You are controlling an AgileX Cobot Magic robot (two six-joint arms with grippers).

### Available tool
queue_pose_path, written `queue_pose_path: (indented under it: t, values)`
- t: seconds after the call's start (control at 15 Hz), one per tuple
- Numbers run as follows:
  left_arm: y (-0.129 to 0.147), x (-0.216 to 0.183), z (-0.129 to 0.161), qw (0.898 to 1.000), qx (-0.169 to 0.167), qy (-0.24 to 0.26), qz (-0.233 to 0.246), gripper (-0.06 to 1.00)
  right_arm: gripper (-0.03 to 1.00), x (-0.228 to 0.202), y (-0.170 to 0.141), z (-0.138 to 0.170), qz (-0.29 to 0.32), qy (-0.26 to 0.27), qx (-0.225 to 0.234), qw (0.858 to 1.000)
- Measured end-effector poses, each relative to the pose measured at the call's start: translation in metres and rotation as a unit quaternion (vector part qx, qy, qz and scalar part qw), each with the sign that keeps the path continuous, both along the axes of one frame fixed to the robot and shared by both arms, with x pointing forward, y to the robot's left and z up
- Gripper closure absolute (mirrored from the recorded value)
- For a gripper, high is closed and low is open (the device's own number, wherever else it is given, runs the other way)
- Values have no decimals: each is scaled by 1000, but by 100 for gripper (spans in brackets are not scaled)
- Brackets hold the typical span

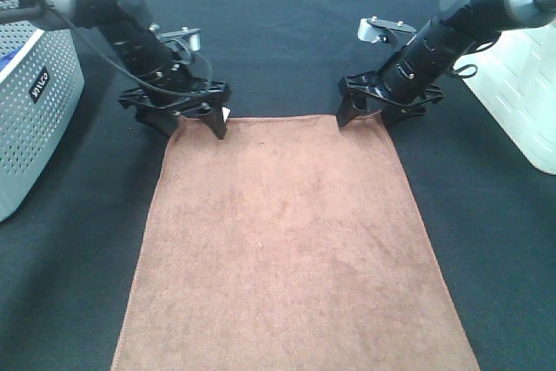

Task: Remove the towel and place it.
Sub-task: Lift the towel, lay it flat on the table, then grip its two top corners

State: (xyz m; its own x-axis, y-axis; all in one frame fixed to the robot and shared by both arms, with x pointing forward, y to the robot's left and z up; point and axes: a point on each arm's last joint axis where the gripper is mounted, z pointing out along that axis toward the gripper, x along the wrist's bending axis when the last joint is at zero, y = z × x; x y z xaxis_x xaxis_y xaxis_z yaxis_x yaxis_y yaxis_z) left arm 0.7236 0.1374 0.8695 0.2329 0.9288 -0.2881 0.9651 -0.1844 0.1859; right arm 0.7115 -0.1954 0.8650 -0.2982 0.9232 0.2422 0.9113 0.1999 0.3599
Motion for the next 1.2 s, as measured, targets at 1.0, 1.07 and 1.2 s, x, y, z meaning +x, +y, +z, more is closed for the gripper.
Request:
queue_pose_path:
  t: [1.0, 1.07, 1.2]
  values:
    - [4, 4, -3, 999, 42, -21, -9, 94, 97, 8, -2, -7, 1, -34, -22, 999]
    - [2, 6, 0, 998, 48, -22, -16, 94, 97, 12, 1, -2, 17, -34, -29, 999]
    - [1, 11, 5, 998, 57, -31, -26, 94, 97, 19, 3, 4, 42, -35, -46, 997]
